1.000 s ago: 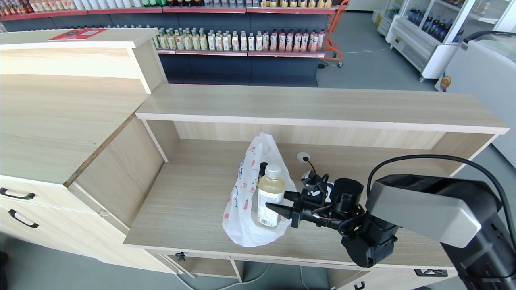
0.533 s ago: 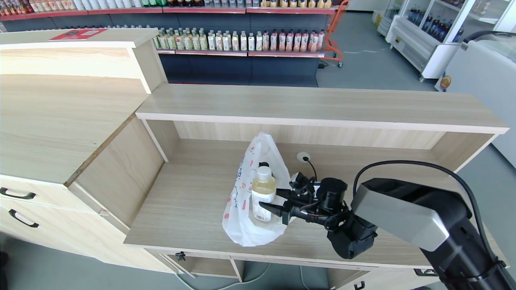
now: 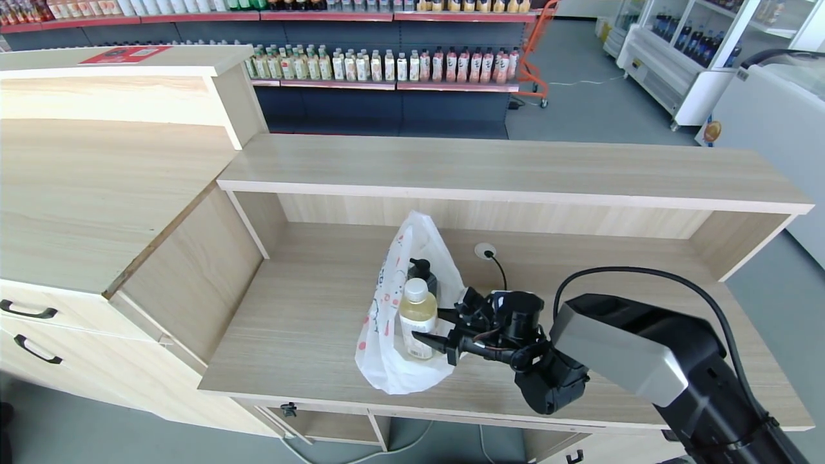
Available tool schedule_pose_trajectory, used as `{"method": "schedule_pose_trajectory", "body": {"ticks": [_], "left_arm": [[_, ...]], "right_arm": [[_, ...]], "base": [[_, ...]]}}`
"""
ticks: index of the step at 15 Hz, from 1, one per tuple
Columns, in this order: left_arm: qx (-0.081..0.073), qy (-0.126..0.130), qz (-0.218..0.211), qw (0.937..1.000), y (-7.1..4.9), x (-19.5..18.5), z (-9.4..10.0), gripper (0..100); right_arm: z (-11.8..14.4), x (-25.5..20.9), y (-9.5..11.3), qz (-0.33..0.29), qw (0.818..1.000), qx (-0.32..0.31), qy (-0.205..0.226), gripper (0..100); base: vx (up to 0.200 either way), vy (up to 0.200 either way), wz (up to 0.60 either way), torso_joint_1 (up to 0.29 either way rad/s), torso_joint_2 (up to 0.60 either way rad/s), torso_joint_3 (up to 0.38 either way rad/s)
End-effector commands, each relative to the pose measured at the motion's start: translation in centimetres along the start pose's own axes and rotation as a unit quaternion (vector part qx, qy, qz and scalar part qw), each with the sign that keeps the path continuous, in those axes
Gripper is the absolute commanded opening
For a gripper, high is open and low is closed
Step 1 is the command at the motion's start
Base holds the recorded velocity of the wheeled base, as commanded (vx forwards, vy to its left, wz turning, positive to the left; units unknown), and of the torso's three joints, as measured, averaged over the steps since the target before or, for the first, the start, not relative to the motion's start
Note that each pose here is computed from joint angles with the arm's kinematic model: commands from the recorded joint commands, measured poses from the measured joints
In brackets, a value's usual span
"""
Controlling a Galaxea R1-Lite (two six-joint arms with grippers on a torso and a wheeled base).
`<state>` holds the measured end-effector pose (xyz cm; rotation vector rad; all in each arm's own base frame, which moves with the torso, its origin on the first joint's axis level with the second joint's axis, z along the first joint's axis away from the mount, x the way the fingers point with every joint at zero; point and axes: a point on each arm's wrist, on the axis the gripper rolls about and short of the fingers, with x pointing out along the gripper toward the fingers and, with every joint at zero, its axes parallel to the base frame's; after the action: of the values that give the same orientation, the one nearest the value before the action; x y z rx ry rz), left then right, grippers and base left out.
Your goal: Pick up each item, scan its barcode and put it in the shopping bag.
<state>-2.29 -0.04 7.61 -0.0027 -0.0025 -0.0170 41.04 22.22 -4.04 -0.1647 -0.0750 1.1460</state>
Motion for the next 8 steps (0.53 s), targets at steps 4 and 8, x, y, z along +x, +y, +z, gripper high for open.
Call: {"method": "schedule_pose_trajectory", "body": {"ticks": [4,8], "left_arm": [[0.000,0.000,0.000,1.0000,0.00,0.00,0.00,100],[0.000,0.000,0.000,1.0000,0.00,0.00,0.00,100]], "right_arm": [[-0.35,0.15,-0.12,0.000,1.000,-0.005,0.000,100],[0.36,0.09,-0.20,0.001,1.000,-0.004,-0.004,100]], "base": [[0.000,0.000,0.00,0.000,0.00,0.000],[0.000,0.000,0.00,0.000,0.00,0.000]]}}
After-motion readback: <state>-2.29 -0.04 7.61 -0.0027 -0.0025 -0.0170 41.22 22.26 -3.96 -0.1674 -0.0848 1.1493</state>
